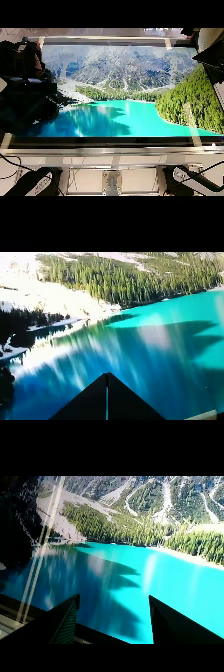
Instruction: Fold the clothes and pants, and hang the long-sleeved shirts on hangers.
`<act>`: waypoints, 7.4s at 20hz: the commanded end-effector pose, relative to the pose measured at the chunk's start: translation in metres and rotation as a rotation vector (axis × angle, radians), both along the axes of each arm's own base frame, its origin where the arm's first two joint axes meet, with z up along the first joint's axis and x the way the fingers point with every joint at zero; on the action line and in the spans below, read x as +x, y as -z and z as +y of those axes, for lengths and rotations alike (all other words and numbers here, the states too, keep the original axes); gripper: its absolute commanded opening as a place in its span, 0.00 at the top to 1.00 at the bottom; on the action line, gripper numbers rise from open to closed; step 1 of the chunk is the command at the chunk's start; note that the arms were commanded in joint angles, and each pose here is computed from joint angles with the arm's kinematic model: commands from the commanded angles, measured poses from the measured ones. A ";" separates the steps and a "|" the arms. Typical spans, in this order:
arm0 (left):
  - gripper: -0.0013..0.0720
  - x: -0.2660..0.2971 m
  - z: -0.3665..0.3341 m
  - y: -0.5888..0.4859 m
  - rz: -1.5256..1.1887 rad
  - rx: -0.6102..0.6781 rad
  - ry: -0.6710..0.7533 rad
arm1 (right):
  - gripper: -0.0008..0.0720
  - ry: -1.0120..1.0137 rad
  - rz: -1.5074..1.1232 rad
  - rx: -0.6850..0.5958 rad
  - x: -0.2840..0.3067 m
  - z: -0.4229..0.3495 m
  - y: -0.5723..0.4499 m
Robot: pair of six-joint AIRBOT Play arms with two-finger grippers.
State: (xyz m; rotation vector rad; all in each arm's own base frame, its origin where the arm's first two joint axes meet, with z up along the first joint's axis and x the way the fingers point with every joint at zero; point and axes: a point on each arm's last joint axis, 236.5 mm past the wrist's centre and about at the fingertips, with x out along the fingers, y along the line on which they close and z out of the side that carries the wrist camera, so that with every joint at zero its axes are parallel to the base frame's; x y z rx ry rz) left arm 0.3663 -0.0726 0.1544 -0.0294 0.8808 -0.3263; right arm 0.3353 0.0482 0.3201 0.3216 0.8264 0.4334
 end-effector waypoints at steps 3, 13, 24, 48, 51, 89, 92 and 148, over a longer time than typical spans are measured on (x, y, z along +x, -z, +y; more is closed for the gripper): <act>0.96 0.000 0.000 0.000 0.001 0.001 0.000 | 0.32 -0.001 0.000 0.000 0.000 0.000 0.000; 0.72 0.035 0.033 -0.007 -0.122 0.098 -0.085 | 0.32 -0.001 -0.001 0.000 0.000 0.000 0.000; 0.23 -0.098 0.439 0.031 -0.111 -0.030 -1.354 | 0.32 0.188 -0.438 0.042 0.067 -0.029 -0.083; 0.24 0.031 0.541 0.194 -0.034 -0.286 -1.034 | 0.32 -0.194 -0.392 0.272 0.024 0.130 -0.099; 0.96 0.034 0.525 0.186 -0.010 -0.310 -0.991 | 0.32 -0.184 -0.406 0.277 0.026 0.129 -0.102; 0.00 -0.005 -0.463 0.039 -0.035 -0.440 0.603 | 0.32 0.554 -0.011 -0.313 0.032 -0.249 0.053; 0.00 0.055 -0.353 0.000 -0.041 -0.345 0.504 | 0.32 0.479 0.106 -0.187 0.035 -0.229 0.104; 0.96 0.107 0.296 0.134 0.131 -0.539 -0.888 | 0.32 0.132 0.599 -0.088 0.064 -0.079 0.386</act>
